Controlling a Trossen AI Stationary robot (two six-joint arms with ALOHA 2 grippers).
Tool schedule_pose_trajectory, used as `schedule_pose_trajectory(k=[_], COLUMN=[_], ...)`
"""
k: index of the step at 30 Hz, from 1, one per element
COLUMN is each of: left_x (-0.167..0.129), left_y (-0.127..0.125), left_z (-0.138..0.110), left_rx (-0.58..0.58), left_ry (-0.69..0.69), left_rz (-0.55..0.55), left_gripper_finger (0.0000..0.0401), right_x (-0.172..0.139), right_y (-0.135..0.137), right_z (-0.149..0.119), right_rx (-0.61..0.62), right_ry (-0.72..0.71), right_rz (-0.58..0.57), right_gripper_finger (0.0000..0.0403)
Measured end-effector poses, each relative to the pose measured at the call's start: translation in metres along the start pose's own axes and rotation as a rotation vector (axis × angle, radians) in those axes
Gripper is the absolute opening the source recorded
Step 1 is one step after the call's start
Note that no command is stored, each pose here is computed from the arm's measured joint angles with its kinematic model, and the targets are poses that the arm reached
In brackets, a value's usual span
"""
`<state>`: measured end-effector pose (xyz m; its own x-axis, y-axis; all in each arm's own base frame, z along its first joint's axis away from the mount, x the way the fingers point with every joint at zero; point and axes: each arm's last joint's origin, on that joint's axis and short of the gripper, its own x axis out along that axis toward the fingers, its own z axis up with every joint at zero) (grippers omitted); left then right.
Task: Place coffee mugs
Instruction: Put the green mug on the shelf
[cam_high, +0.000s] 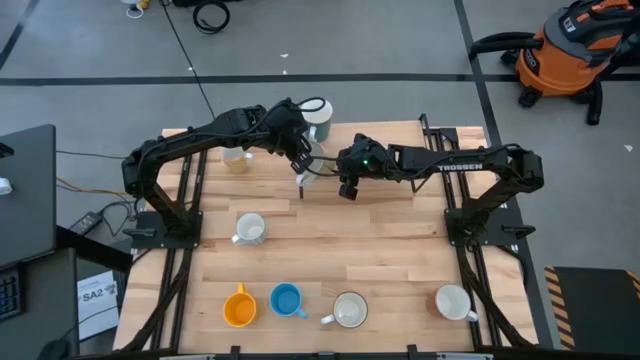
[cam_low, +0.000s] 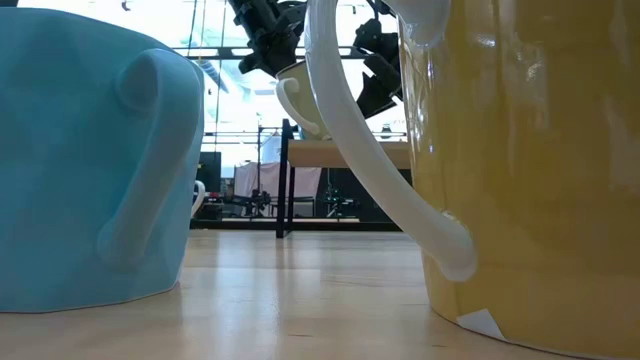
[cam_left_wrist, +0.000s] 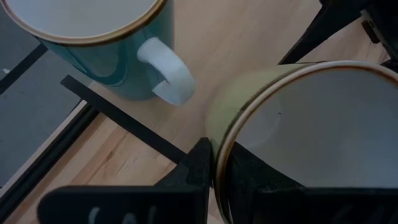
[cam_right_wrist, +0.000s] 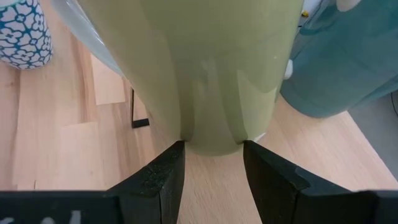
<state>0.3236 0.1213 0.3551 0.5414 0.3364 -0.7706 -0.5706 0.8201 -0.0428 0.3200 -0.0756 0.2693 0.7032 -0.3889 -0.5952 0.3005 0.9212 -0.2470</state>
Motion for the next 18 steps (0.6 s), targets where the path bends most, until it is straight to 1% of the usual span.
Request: schedule_pose_trajectory(k=[18], left_x=[0.0], left_y=[-0.001], left_z=[0.0001], left_rx=[0.005], left_ry=[-0.003], left_rz=[-0.002], left_gripper_finger=[0.0045], right_x=[0.0], right_y=[0.0002], right_z=[-0.0001], right_rx=[0.0], right_ry=[0.0], right_rz=[0.001], right_gripper_finger=[0.017])
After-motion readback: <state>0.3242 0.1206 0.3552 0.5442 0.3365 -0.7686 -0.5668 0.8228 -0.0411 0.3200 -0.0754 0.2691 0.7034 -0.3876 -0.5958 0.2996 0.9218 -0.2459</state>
